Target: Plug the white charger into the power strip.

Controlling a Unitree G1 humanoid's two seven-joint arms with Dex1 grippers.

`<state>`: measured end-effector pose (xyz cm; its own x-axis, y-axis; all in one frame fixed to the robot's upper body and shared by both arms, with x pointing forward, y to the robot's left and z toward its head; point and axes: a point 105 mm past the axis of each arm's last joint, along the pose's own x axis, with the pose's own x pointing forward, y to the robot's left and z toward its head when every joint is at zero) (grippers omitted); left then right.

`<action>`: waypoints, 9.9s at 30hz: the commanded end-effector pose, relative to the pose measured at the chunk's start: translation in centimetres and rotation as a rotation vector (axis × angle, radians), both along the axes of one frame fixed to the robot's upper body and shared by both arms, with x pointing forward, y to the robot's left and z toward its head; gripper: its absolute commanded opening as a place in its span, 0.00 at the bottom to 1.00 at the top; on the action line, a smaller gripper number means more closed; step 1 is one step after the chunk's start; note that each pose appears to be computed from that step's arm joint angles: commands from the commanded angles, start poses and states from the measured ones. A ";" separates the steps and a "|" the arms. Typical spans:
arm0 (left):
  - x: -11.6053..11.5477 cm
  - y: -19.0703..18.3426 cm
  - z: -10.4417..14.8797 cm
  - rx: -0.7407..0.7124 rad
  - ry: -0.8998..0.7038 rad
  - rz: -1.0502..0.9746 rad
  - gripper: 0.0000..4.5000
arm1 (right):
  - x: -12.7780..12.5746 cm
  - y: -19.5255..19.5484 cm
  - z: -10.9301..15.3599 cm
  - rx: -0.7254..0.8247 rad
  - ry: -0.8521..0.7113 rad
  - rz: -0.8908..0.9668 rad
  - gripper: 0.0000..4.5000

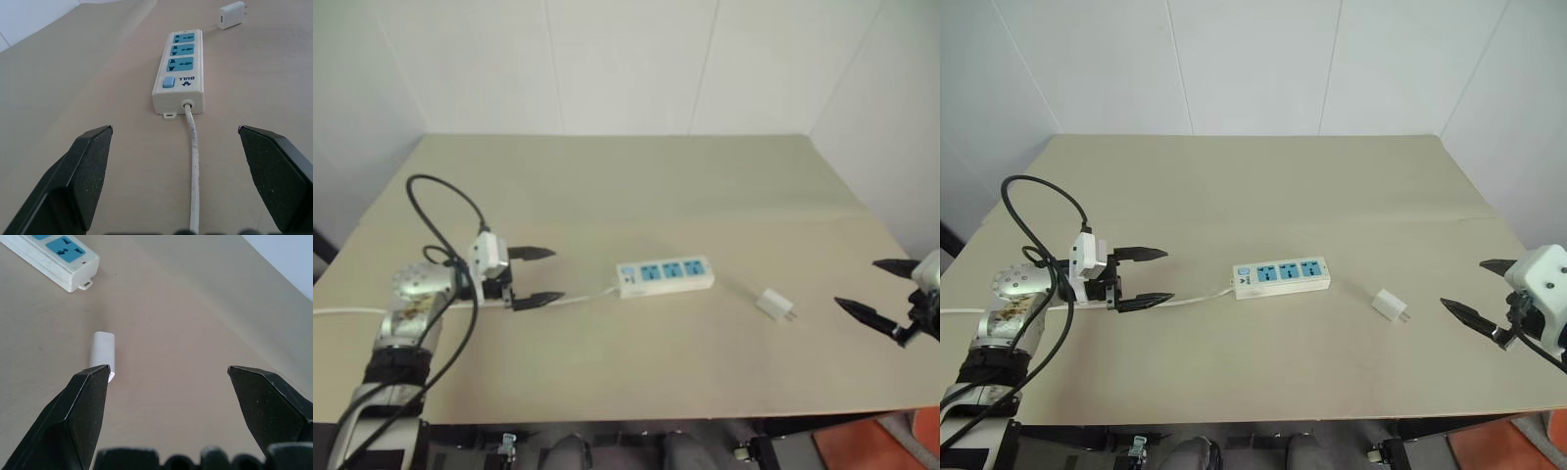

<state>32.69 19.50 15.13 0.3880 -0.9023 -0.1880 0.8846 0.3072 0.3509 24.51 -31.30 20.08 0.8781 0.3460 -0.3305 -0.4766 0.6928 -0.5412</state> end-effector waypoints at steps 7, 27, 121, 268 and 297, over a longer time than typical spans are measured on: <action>-0.1 0.6 1.6 -0.006 -0.061 0.012 1.00 | 0.2 0.2 0.6 -0.020 -0.011 0.018 1.00; 0.4 -0.3 1.2 -0.034 -0.054 -0.013 1.00 | 0.1 -0.6 -0.3 -0.117 0.003 -0.028 1.00; 1.4 -12.5 -6.4 0.035 0.077 -0.408 0.73 | 9.6 6.2 -4.9 -0.225 0.778 -0.149 1.00; -0.2 -9.6 -5.8 0.173 0.128 -0.286 0.73 | 8.3 23.0 -9.7 0.519 0.081 0.902 0.25; -0.3 -9.5 -6.1 0.183 0.131 -0.290 0.73 | 8.7 22.6 -13.1 0.443 0.288 0.810 0.25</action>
<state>32.60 9.93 8.61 0.0961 -0.9215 -0.3764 0.9753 0.0116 0.2205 33.00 -6.50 11.10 0.1526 0.9872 -0.0465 -0.9685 0.1400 -0.2059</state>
